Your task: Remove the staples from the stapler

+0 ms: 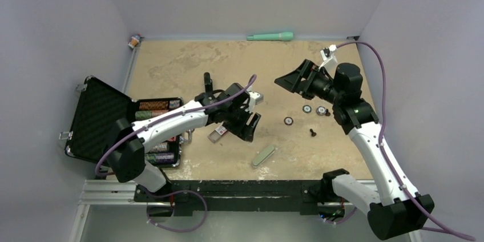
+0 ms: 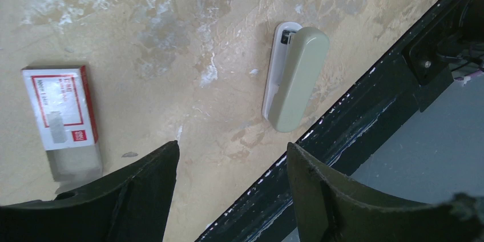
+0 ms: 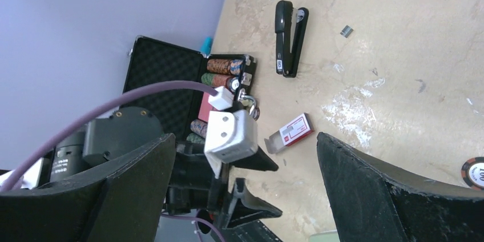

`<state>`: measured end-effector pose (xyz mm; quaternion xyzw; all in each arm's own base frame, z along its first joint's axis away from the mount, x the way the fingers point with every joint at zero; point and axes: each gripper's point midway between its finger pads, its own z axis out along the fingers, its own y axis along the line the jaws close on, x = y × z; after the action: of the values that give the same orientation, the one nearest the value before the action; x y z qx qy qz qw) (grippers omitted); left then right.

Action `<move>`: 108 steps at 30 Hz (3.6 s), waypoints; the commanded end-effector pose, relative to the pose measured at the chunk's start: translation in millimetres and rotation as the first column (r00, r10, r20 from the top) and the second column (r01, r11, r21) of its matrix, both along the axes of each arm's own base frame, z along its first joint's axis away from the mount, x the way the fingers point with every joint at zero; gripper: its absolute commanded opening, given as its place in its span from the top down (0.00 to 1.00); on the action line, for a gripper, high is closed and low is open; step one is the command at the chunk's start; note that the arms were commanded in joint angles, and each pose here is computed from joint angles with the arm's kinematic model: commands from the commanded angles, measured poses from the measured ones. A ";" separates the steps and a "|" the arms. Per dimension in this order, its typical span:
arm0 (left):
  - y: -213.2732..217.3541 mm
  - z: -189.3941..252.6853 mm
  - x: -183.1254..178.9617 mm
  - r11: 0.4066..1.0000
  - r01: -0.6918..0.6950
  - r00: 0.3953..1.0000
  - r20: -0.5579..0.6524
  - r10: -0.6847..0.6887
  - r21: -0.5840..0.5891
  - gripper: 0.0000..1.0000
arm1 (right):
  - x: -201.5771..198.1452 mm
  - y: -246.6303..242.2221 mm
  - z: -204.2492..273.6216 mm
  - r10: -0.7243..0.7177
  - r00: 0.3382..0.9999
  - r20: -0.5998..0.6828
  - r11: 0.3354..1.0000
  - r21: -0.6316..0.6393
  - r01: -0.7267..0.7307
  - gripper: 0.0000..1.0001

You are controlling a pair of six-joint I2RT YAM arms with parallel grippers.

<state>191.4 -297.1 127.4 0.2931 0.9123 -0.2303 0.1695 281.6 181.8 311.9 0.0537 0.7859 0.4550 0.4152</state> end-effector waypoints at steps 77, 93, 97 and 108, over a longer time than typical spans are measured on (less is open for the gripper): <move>5.0 182.8 66.9 0.895 -0.168 0.984 -0.016 0.178 -0.413 1.00 | -23.1 29.0 80.1 0.208 0.957 0.200 0.954 0.174 -0.244 0.02; 4.8 307.9 77.9 0.616 -0.154 0.987 -0.092 0.132 -0.772 1.00 | -29.3 31.9 111.7 0.178 0.926 0.333 0.923 0.271 -0.274 0.01; 3.5 326.8 74.7 0.572 -0.141 0.989 -0.087 0.121 -0.808 1.00 | -23.4 34.2 111.8 0.162 0.926 0.342 0.919 0.289 -0.267 0.01; -0.8 340.5 78.6 0.505 -0.167 0.985 -0.122 0.121 -0.847 1.00 | -23.3 58.5 129.8 0.212 0.878 0.429 0.873 0.320 -0.367 0.01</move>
<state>275.3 -299.5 433.2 0.0774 0.7464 -0.6065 0.2627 263.6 233.6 413.2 -0.0410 0.6235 0.6446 0.4405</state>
